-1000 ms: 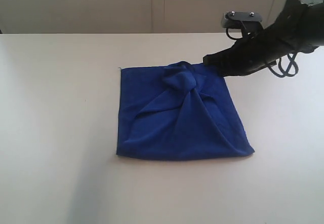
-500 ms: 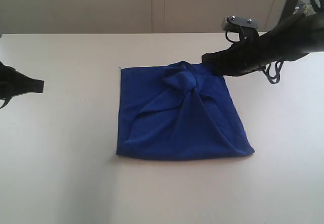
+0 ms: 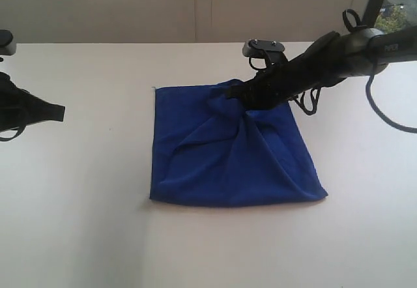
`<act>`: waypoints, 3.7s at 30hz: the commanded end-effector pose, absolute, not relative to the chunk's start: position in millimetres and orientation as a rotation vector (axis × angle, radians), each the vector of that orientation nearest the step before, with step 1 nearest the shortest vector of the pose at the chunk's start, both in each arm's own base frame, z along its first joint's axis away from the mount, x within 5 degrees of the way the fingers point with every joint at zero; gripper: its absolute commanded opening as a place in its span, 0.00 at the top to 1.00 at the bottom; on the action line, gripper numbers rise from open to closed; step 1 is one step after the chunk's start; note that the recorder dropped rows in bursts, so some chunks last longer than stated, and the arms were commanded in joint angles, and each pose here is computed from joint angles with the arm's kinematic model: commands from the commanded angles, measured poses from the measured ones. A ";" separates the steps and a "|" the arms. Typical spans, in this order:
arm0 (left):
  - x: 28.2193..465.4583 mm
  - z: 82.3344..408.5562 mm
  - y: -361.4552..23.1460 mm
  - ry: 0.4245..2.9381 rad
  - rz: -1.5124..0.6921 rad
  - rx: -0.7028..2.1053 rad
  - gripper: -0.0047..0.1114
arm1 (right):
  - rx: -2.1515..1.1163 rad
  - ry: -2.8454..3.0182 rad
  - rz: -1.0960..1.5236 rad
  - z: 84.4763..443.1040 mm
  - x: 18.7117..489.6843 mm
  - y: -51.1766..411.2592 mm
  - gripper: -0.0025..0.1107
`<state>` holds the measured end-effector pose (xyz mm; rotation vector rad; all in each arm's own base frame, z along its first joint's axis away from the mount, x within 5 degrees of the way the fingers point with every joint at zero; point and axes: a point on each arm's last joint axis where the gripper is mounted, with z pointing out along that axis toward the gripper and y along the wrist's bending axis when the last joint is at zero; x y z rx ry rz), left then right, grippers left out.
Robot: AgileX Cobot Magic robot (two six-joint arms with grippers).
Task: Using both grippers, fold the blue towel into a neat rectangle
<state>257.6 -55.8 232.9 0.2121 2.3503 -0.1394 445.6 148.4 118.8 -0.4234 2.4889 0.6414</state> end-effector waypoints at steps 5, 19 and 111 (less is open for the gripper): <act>258.0 234.4 -57.4 2.348 -0.149 0.211 0.96 | -0.580 2.398 0.720 160.6 430.9 179.7 0.98; 258.2 234.5 -57.4 2.346 -0.149 0.211 0.96 | -0.695 2.393 0.714 160.2 419.7 198.8 0.98; 299.0 214.1 -155.1 2.365 -0.268 0.520 0.96 | -0.114 2.388 0.465 121.7 462.4 114.7 0.79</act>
